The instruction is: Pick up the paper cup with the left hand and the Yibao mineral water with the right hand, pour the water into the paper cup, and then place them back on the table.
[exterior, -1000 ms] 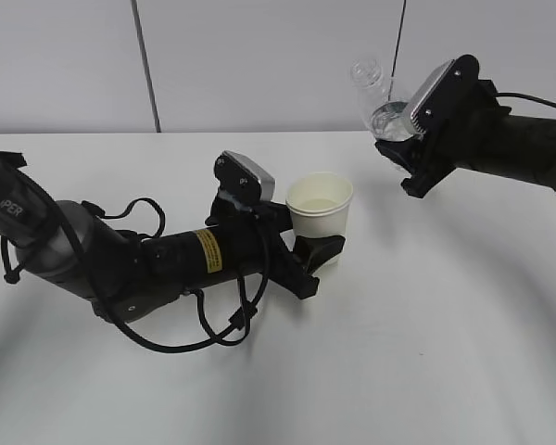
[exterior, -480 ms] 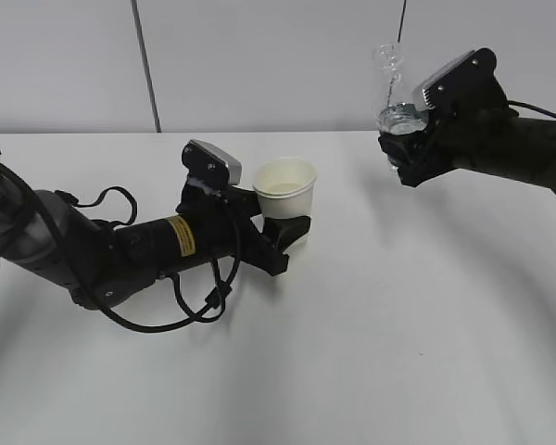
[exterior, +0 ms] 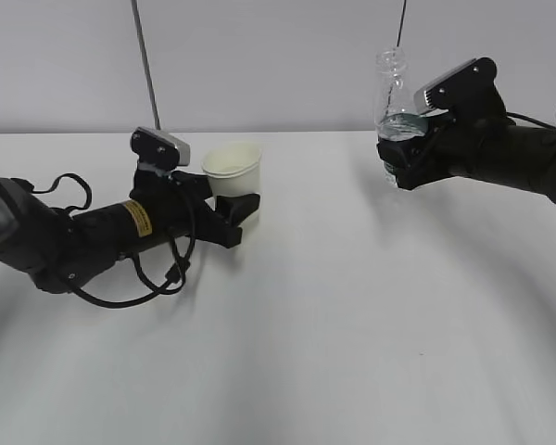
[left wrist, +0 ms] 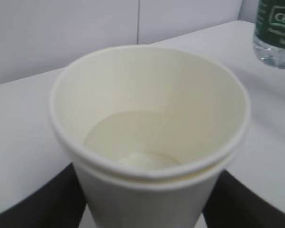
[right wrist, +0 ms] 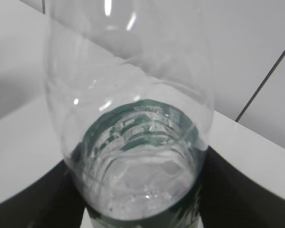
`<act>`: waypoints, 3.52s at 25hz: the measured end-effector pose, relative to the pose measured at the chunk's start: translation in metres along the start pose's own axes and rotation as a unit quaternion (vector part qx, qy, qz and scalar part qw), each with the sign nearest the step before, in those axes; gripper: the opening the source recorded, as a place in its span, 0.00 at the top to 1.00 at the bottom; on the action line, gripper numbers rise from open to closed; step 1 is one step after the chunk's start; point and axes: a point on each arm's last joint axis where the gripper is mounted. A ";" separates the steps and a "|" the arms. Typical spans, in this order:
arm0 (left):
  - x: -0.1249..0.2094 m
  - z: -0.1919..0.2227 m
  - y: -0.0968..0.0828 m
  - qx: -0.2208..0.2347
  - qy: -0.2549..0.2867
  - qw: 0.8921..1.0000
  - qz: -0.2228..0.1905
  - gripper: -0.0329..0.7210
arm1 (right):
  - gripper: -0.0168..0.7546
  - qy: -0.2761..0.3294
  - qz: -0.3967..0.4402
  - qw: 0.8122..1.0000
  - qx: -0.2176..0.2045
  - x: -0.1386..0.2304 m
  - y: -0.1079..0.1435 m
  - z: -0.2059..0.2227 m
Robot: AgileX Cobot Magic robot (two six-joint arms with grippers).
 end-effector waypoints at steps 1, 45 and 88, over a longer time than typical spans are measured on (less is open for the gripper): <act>-0.001 -0.002 0.006 -0.007 -0.002 1.000 -0.001 0.37 | 0.37 -0.003 0.005 1.000 0.000 0.000 0.000 0.000; 0.003 -0.025 0.057 -0.084 0.037 0.995 0.030 0.37 | 0.37 -0.074 0.118 0.990 0.009 0.030 0.018 0.026; -0.009 -0.032 0.053 -0.097 -0.006 0.995 0.010 0.17 | 0.38 -0.067 0.136 0.988 0.017 0.038 0.019 0.029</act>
Point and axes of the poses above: a point on each arm's last joint axis where the gripper is mounted, z pointing out along that axis toward the gripper, y along the wrist's bending axis when the last joint is at zero, x = y × z, and after that the axes turned 14 degrees about -z, right-handed
